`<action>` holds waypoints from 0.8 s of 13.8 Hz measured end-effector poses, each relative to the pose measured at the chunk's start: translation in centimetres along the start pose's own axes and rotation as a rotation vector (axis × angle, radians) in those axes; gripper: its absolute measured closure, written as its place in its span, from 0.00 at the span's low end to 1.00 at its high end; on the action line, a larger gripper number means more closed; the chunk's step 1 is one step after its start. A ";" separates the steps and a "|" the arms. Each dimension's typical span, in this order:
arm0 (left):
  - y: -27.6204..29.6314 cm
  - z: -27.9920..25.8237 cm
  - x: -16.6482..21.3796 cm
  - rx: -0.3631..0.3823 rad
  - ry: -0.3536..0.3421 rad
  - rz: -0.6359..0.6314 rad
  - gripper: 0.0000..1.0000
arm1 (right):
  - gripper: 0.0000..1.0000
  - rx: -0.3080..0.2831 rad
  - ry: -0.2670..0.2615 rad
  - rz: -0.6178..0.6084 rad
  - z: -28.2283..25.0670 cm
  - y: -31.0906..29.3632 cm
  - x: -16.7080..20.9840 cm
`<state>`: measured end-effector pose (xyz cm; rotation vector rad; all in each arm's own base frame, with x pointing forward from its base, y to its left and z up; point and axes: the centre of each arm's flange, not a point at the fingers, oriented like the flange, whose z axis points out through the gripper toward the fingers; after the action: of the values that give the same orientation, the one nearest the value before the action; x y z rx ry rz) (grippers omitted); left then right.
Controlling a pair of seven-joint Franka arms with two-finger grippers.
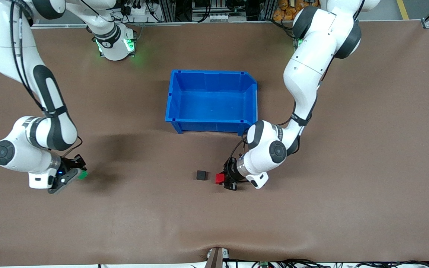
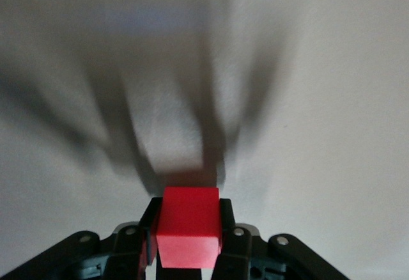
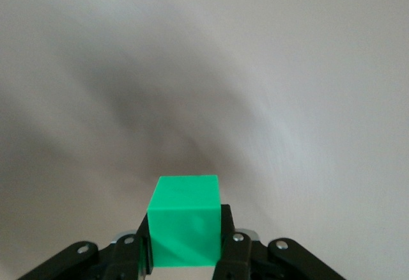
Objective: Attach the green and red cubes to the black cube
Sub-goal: 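Carry the green cube to the black cube while the left gripper presses red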
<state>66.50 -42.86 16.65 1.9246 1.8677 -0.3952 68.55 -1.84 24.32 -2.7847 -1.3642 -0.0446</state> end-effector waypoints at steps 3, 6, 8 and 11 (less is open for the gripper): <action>0.1 -0.1 -0.2 -0.004 -0.004 0.000 0.61 | 0.60 -0.027 0.027 -0.281 -3.1 -4.9 8.8; -0.2 0.1 -0.8 0.003 -0.014 -0.007 0.61 | 0.60 0.009 0.012 -0.451 -6.3 -11.2 16.0; -0.5 0.3 -1.3 0.005 -0.024 -0.009 0.61 | 0.60 0.023 0.002 -0.524 -5.7 -15.5 19.3; -0.7 0.3 -1.8 0.003 -0.036 -0.008 0.61 | 0.60 0.036 -0.015 -0.543 -2.7 -18.4 21.5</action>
<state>65.78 -44.58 17.22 1.9001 1.8536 -0.4318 67.20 26.24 28.39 -2.3036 -2.0517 -0.0154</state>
